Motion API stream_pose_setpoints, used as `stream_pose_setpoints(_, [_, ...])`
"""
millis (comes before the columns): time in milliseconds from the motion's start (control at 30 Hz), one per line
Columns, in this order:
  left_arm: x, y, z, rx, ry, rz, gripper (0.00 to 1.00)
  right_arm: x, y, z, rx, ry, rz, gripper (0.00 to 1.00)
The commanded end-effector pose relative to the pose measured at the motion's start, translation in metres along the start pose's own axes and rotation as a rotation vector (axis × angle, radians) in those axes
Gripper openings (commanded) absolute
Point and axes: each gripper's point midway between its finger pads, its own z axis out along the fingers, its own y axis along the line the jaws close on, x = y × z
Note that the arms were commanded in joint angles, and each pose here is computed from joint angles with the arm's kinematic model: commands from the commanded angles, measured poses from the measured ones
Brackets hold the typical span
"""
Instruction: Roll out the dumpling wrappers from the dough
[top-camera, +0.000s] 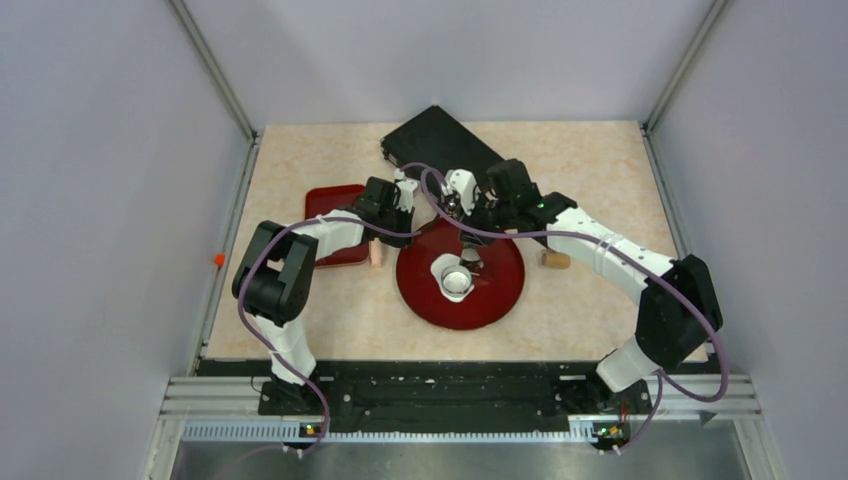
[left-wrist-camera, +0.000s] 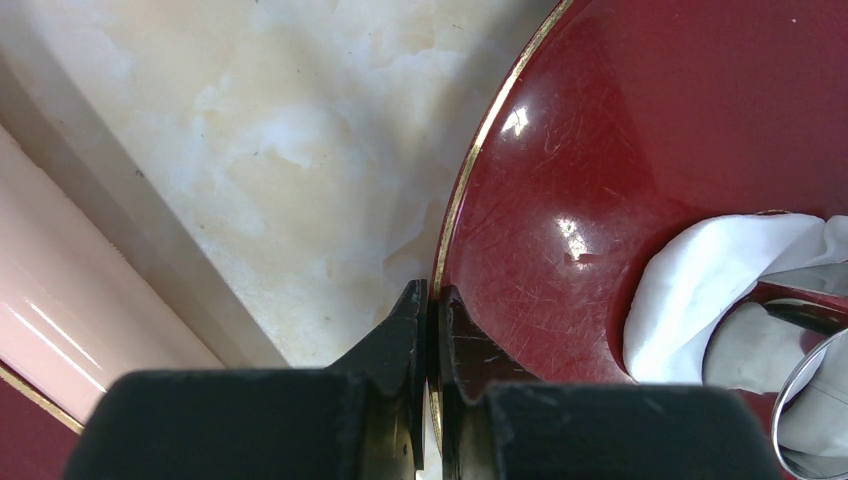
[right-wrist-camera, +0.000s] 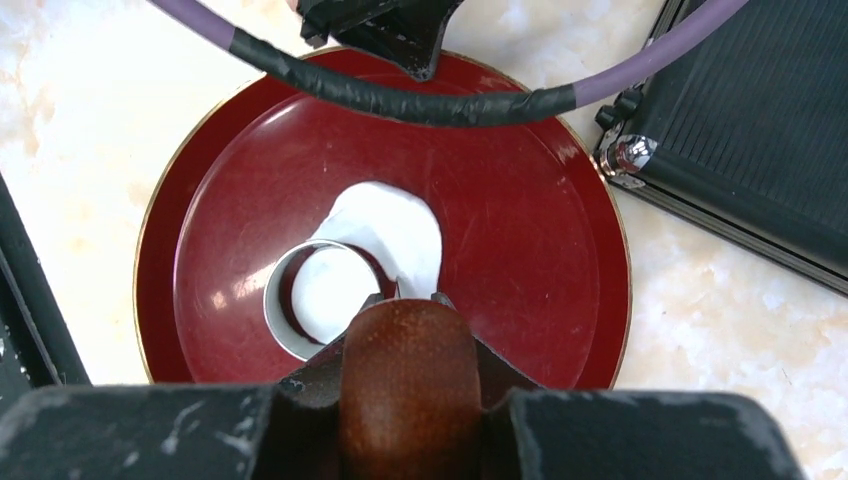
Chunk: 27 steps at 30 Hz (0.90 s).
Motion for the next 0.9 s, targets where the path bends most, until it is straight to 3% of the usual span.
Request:
stream_pose_setpoints(0, [-0.011,0.012,-0.009,-0.057,-0.049,0.007,0.00,-0.019,-0.043,0.010,0.155,-0.025,-0.073,0.00])
stream_pose_setpoints(533, [-0.012,0.011,-0.009,-0.051,-0.052,0.013,0.00,-0.062,-0.051,0.031,0.140,-0.096,-0.111,0.00])
stream_pose_setpoints(867, [-0.012,0.011,-0.009,-0.052,-0.053,0.012,0.00,-0.107,-0.056,-0.006,0.251,-0.174,-0.182,0.00])
